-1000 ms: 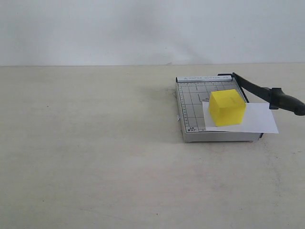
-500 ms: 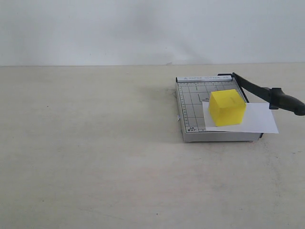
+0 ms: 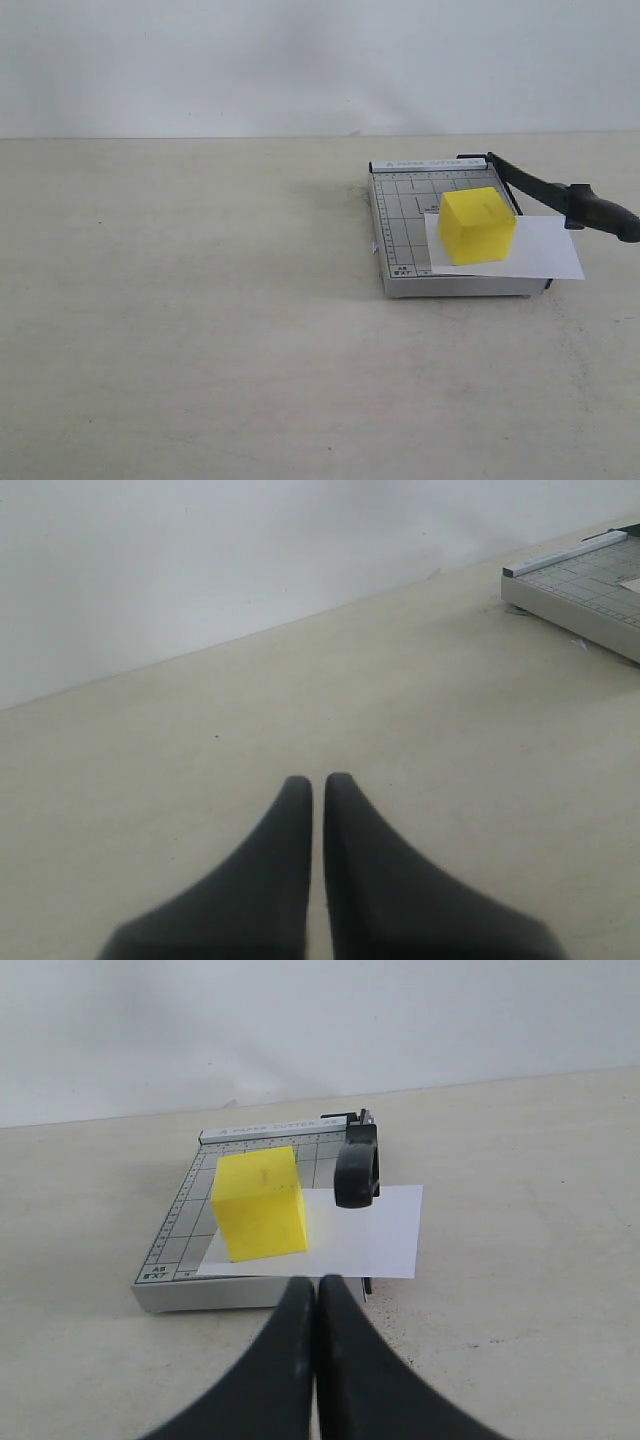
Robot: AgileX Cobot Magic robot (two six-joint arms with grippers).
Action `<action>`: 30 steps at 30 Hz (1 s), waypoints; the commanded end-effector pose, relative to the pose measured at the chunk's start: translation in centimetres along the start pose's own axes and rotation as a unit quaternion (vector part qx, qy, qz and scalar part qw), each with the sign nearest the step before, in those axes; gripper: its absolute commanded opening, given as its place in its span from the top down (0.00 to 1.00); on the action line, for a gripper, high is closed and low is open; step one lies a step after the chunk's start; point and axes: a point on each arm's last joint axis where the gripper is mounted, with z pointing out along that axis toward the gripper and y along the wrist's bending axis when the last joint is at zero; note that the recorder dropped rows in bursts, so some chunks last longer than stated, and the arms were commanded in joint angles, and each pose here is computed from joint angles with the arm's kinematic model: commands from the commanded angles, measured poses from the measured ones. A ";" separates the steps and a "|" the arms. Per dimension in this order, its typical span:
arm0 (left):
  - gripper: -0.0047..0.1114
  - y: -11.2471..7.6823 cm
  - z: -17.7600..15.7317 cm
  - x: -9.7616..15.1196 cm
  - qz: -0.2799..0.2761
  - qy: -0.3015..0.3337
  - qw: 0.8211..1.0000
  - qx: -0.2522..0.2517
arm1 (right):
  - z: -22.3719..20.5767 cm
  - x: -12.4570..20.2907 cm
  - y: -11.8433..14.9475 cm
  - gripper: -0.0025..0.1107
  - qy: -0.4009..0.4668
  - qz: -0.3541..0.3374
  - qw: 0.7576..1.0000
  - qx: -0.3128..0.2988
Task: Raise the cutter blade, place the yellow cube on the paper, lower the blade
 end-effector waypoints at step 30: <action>0.92 0.1 0.0 0.0 -0.042 -0.004 0.999 -0.008 | 0.0 0.0 0.0 0.98 -0.004 -0.004 1.000 0.001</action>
